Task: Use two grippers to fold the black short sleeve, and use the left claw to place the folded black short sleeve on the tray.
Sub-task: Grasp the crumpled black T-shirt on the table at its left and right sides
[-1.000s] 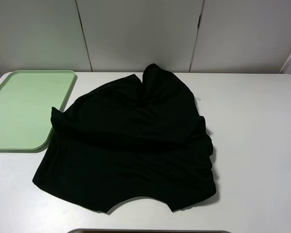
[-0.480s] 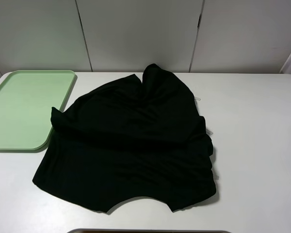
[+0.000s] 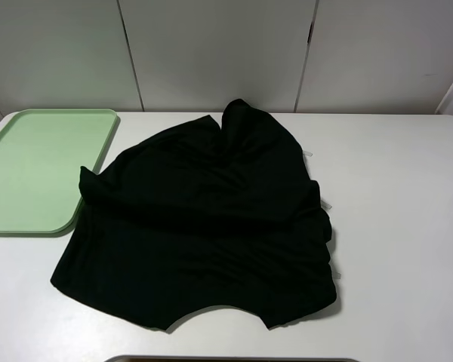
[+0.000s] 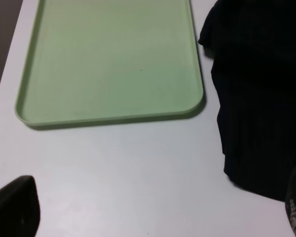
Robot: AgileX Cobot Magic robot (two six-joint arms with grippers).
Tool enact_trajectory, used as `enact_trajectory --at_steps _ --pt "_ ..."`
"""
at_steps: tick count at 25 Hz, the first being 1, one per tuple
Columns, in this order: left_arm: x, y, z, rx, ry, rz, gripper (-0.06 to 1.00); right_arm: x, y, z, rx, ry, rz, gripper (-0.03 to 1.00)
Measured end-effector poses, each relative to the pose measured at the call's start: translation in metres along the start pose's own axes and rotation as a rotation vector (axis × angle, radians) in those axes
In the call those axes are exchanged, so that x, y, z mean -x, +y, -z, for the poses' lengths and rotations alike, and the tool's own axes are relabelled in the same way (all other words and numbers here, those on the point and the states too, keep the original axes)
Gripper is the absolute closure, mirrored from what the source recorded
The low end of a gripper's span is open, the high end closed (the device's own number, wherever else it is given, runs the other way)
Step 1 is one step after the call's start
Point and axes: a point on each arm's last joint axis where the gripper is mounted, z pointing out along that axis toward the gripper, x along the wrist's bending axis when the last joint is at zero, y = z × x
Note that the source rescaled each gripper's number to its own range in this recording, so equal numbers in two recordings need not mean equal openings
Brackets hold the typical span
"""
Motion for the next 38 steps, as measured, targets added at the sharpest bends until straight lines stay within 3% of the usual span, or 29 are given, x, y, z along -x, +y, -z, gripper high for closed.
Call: enact_trajectory --at_steps 5,11,16,26,32,38 --pt "0.002 0.000 -0.001 -0.003 -0.036 0.004 -0.06 0.000 0.001 -0.003 -0.018 0.000 -0.009 -0.03" --pt "0.008 0.004 -0.002 -0.022 -0.157 -0.080 -0.06 -0.003 0.028 -0.020 -0.065 0.024 0.032 -0.03" --pt "0.015 0.032 -0.003 -0.109 -0.260 -0.199 -0.05 -0.012 0.075 -0.037 -0.076 0.095 0.162 -0.03" --pt "0.037 0.101 -0.024 -0.277 -0.391 -0.528 -0.05 -0.014 0.120 -0.121 -0.322 0.168 0.421 -0.03" --pt "0.051 0.114 -0.061 -0.447 -0.367 -0.684 -0.05 -0.023 0.112 -0.173 -0.436 0.239 0.630 -0.03" --pt "0.060 0.115 -0.091 -0.578 -0.328 -0.780 -0.05 -0.020 0.092 -0.226 -0.566 0.210 0.821 -0.03"
